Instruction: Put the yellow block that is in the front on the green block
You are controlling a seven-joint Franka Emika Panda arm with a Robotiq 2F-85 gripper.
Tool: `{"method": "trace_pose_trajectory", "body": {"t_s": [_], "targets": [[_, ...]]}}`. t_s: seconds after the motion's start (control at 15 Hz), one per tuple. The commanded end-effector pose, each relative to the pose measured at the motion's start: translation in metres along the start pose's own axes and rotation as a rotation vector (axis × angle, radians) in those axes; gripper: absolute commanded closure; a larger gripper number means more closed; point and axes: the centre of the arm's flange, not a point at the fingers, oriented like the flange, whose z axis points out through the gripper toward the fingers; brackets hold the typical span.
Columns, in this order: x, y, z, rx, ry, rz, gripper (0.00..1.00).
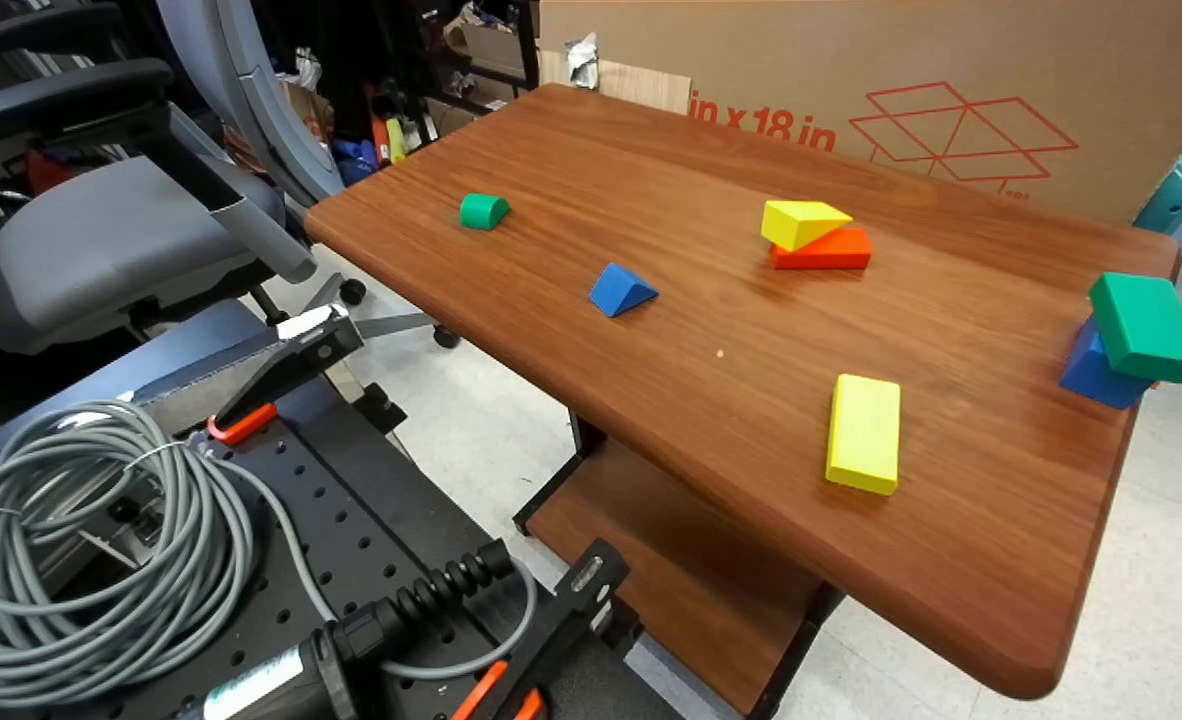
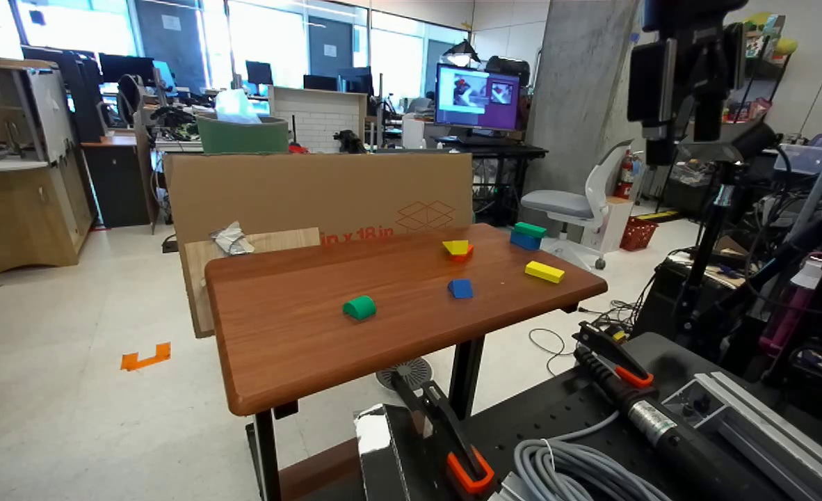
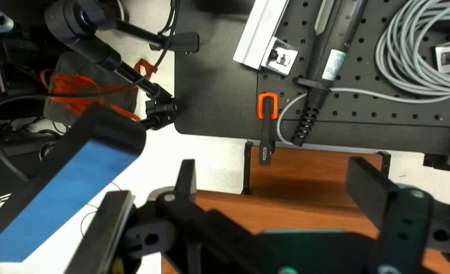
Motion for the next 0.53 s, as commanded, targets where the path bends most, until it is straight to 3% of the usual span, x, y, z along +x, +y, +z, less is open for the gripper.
{"method": "trace_pose_trajectory", "body": {"t_s": [0.0,0.13,0.47], "targets": [[0.044,-0.003,0.001,0.012,0.047,0.043,0.00],[0.070,-0.008,0.009,0.029,0.058,0.069,0.00],[0.126,-0.017,0.041,0.119,-0.027,0.058,0.00]]}}
